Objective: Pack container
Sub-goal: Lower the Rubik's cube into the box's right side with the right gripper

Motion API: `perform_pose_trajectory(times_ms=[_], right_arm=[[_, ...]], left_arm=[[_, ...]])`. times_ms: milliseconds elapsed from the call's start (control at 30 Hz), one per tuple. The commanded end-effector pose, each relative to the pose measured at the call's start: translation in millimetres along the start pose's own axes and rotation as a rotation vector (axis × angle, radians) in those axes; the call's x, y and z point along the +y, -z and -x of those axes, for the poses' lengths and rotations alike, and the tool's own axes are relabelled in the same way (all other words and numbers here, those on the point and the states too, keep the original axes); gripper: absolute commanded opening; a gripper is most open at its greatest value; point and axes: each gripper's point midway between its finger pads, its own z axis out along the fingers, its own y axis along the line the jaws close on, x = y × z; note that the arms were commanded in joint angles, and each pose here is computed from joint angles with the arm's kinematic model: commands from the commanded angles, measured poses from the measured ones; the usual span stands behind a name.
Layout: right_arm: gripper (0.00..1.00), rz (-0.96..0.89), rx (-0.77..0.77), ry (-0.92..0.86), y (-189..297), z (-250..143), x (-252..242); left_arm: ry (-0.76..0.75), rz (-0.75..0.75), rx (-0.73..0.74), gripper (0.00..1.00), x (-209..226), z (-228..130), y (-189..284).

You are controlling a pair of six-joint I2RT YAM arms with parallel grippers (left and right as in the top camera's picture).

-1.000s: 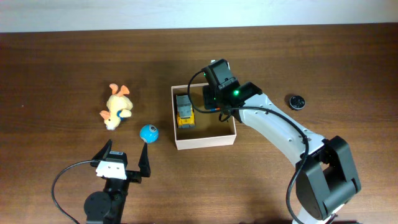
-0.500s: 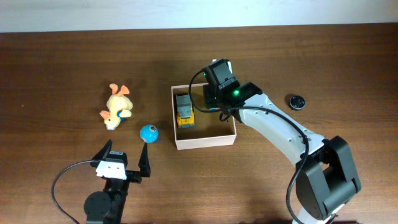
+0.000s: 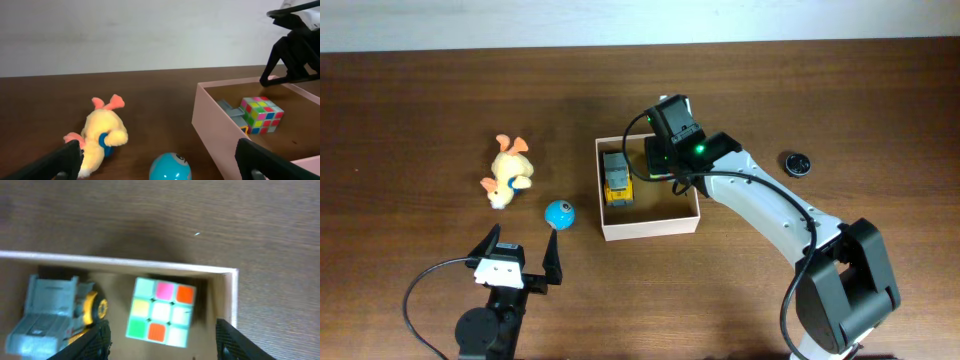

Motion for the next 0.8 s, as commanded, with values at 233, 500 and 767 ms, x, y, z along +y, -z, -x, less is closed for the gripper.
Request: perform_pose_trajectory(times_ms=[233, 500, 767], right_arm=[[0.42, 0.176, 0.025, 0.171, 11.0, -12.9, 57.7], [0.4, 0.185, 0.007, 0.18, -12.5, -12.5, 66.2], [0.28, 0.181, 0.018, 0.181, -31.3, -18.2, 68.1]], left_arm=[[-0.016, -0.003, -0.003, 0.99, -0.1, -0.8, 0.2], [-0.016, -0.003, -0.003, 0.99, -0.1, -0.8, 0.2], [-0.016, -0.003, -0.003, 0.99, -0.1, -0.8, 0.2]])
